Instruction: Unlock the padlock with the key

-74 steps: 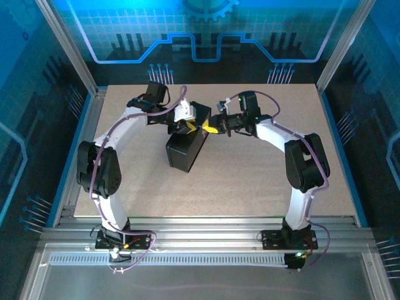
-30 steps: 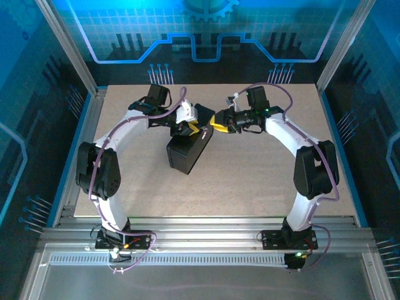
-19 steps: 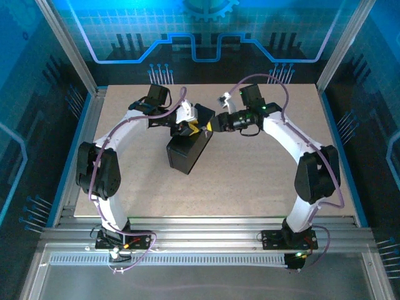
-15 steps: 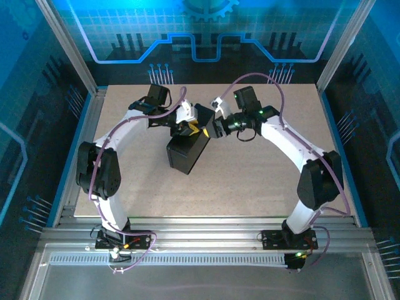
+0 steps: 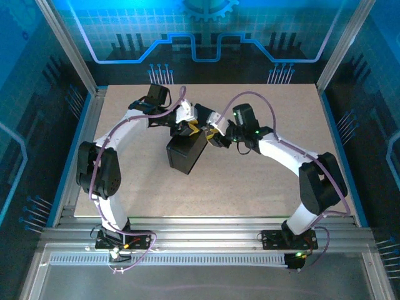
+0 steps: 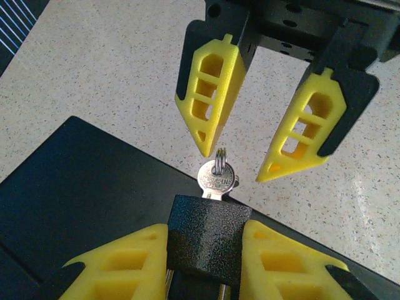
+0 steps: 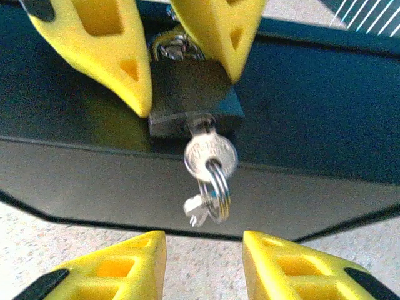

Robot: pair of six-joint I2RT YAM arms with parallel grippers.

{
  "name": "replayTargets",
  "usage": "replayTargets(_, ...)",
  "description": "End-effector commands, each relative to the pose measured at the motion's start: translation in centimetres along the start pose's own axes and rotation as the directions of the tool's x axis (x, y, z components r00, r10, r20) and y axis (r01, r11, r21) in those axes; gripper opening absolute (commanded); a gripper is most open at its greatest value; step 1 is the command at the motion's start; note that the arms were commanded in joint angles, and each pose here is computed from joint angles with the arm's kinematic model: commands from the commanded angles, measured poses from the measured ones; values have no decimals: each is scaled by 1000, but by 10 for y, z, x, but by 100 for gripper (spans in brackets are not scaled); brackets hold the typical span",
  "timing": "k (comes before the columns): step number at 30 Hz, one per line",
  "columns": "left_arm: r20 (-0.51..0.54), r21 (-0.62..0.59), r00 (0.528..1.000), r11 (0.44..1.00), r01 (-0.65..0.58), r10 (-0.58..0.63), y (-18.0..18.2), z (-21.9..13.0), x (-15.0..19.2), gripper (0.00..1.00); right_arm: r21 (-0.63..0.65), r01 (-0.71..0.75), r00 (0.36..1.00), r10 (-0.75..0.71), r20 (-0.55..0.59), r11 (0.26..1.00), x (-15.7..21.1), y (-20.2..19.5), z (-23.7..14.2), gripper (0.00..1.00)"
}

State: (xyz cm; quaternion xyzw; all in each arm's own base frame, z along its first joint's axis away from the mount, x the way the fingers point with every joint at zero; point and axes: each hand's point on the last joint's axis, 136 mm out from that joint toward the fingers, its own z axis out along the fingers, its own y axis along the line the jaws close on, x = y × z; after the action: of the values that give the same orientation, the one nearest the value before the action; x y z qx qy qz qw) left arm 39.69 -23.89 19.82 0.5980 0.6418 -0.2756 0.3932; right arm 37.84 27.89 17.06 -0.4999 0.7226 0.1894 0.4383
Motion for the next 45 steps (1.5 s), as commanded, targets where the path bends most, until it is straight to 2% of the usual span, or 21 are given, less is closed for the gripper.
replayTargets(1,-55,101,991,987,129,-124,-22,14,29,22,147,141,981,-158,116,979,-42,-21,-7,37)
replayTargets(10,-51,101,991,986,130,-125,-23,11,28,22,140,186,974,-201,105,973,-46,-15,0,33)
replayTargets(20,-41,107,991,986,128,-124,-24,11,26,21,135,216,965,-232,123,967,-53,-8,2,3)
replayTargets(24,-36,107,991,986,129,-126,-24,12,25,21,87,183,969,-195,150,979,-60,1,-2,0)
replayTargets(27,-32,101,991,986,131,-128,-22,12,26,21,-19,102,978,-96,187,995,-71,14,-8,0)
replayTargets(29,-29,98,991,987,129,-127,-23,13,25,21,-128,3,981,21,191,992,-78,23,-11,0)
replayTargets(32,-24,96,992,987,128,-126,-23,14,25,21,-280,-173,963,221,152,944,-82,31,-14,0)
replayTargets(34,-25,94,992,987,128,-126,-23,14,27,21,-336,-279,937,332,110,900,-82,29,-13,0)
replayTargets(38,-28,86,991,988,129,-127,-21,14,27,23,-375,-423,884,466,30,825,-74,23,-13,0)
replayTargets(41,-27,59,992,990,125,-124,-17,12,26,36,-368,-464,872,488,-31,806,-61,25,-10,0)
replayTargets(45,33,13,991,991,132,-132,-8,0,11,48,-346,-523,845,528,-87,779,-47,20,-10,0)
